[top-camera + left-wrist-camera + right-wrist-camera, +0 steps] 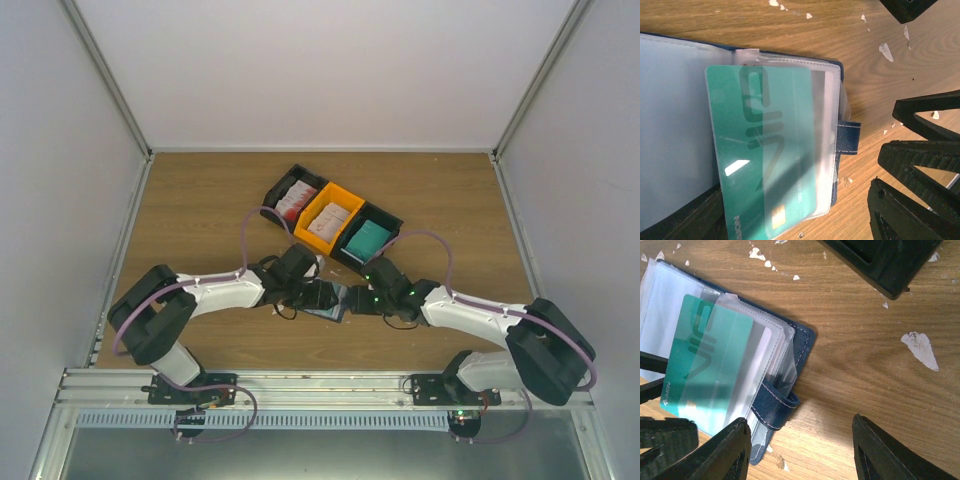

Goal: Put the credit cards into the card holder
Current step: Insert the credit card into the card holder.

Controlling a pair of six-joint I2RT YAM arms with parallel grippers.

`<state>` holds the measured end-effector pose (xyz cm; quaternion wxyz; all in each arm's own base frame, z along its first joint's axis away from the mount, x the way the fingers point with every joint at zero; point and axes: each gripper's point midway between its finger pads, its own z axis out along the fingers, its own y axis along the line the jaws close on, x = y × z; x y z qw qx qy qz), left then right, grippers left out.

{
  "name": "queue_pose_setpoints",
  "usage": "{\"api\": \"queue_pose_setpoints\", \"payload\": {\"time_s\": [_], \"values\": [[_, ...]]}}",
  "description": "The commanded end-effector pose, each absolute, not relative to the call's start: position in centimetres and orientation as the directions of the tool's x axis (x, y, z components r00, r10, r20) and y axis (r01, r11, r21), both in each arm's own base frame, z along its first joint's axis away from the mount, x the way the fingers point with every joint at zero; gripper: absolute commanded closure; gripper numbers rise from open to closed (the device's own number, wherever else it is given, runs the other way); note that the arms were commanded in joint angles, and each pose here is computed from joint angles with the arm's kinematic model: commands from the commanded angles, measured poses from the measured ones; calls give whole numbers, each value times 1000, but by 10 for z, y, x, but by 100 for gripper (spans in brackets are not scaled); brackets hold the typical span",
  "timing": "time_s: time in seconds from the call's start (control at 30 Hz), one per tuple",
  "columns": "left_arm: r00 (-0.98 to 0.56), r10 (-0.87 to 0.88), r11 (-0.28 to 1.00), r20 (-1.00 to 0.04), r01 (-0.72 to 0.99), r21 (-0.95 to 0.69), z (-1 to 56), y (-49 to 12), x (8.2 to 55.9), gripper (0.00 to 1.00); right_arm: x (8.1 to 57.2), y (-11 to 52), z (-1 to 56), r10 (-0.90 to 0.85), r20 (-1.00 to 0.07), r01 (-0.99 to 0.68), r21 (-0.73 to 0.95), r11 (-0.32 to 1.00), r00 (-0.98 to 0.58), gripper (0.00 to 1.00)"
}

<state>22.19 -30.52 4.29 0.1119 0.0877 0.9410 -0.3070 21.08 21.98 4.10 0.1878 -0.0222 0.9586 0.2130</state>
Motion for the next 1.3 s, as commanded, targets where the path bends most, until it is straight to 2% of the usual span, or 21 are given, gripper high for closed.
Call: {"api": "queue_pose_setpoints", "payload": {"time_s": [0.0, 0.33, 0.5, 0.6, 0.7, 1.0, 1.27], "values": [[-953, 63, 832, -296, 214, -512, 52, -293, 223, 26, 217, 222, 46, 61, -393, -120, 421, 899, -917, 43], [-948, 48, 851, -315, 204, -483, 52, -288, 229, 24, 222, 233, 45, 58, -387, -132, 447, 885, -920, 43], [-943, 50, 857, -329, 210, -470, 48, -290, 235, 39, 223, 236, 38, 45, -372, -136, 446, 884, -927, 44], [-949, 62, 881, -310, 198, -430, 36, -289, 239, 51, 224, 239, 38, 35, -374, -148, 450, 881, -927, 49], [-953, 73, 888, -293, 196, -417, 27, -290, 239, 58, 226, 241, 37, 25, -377, -159, 449, 879, -926, 50], [-942, 159, 869, -295, 275, -412, 27, -302, 235, 69, 237, 247, 37, 10, -375, -183, 475, 861, -927, 53], [-919, 239, 837, -314, 359, -413, 32, -319, 230, 74, 242, 256, 37, -15, -375, -214, 494, 843, -927, 54]]}}
